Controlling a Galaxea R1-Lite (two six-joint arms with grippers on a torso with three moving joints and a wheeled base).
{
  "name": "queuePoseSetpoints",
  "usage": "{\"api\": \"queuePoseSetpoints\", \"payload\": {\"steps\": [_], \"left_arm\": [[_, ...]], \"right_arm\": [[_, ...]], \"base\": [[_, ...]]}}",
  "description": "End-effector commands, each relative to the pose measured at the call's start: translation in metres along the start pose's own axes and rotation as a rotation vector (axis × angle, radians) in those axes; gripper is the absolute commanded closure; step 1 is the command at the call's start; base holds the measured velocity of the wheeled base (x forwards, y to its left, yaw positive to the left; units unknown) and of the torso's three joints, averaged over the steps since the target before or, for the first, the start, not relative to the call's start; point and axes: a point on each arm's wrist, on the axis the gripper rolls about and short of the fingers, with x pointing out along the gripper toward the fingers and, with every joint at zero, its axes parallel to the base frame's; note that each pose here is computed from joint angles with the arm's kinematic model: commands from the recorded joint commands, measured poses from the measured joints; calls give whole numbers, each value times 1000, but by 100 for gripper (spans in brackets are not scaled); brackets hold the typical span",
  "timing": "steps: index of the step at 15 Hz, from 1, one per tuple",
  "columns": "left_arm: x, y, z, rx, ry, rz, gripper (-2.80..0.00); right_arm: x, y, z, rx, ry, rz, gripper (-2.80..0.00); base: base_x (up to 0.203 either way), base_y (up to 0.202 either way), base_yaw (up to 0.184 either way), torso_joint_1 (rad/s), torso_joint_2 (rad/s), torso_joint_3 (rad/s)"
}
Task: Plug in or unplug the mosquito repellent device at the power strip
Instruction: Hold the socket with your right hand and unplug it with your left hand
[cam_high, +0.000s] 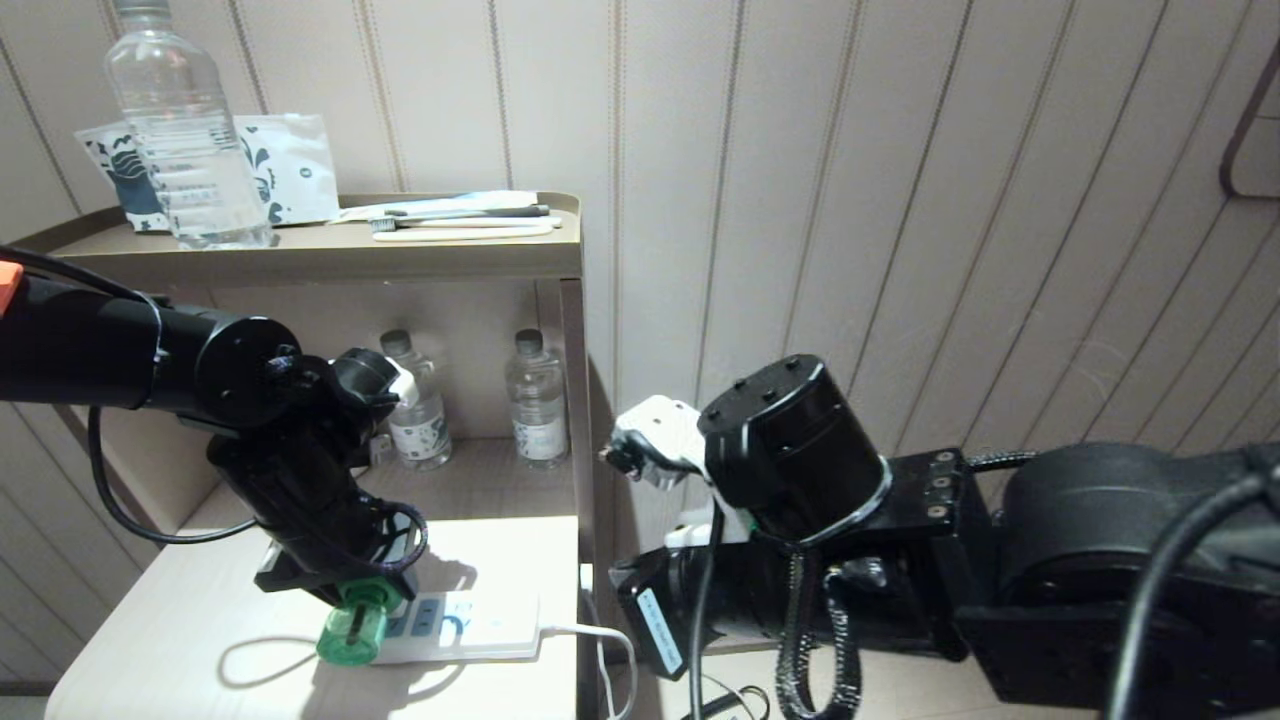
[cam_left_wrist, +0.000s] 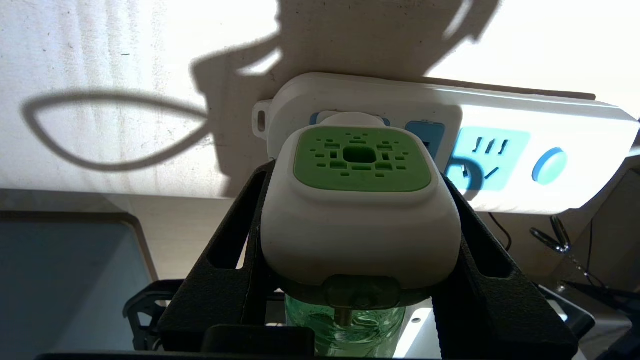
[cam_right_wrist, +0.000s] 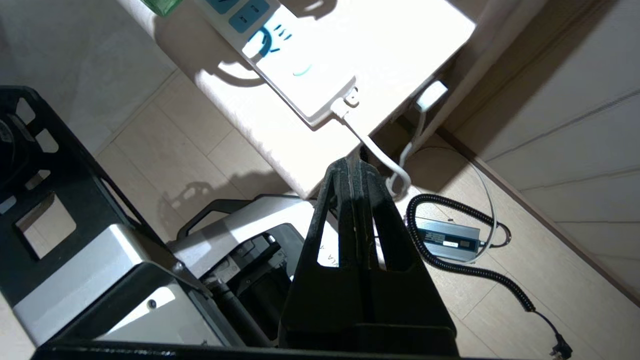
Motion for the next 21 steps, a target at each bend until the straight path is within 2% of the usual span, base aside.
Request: {"api": "queuePoseSetpoints", "payload": {"steps": [1,6,10,17,21], "left_arm": [[2,0,0,-3,8,4,0],[3,0,-1,-3,16,5,0],[4,0,-1,-3,19,8,0],[7,-3,3,3,19,8,0],[7,-3,3,3,21,9,0]], "right_arm": [[29,5,-3,-7,45,3,0],[75,19,-6,-25,88,19,0],[108,28,-18,-30,138,24,0],[141,38,-23,-45,152,35,0],[145,46,-8,-45,97,50,0]], "base": [[0,0,0,0,0,0],[0,0,0,0,0,0],[0,0,0,0,0,0],[0,0,0,0,0,0],[0,0,0,0,0,0]]}}
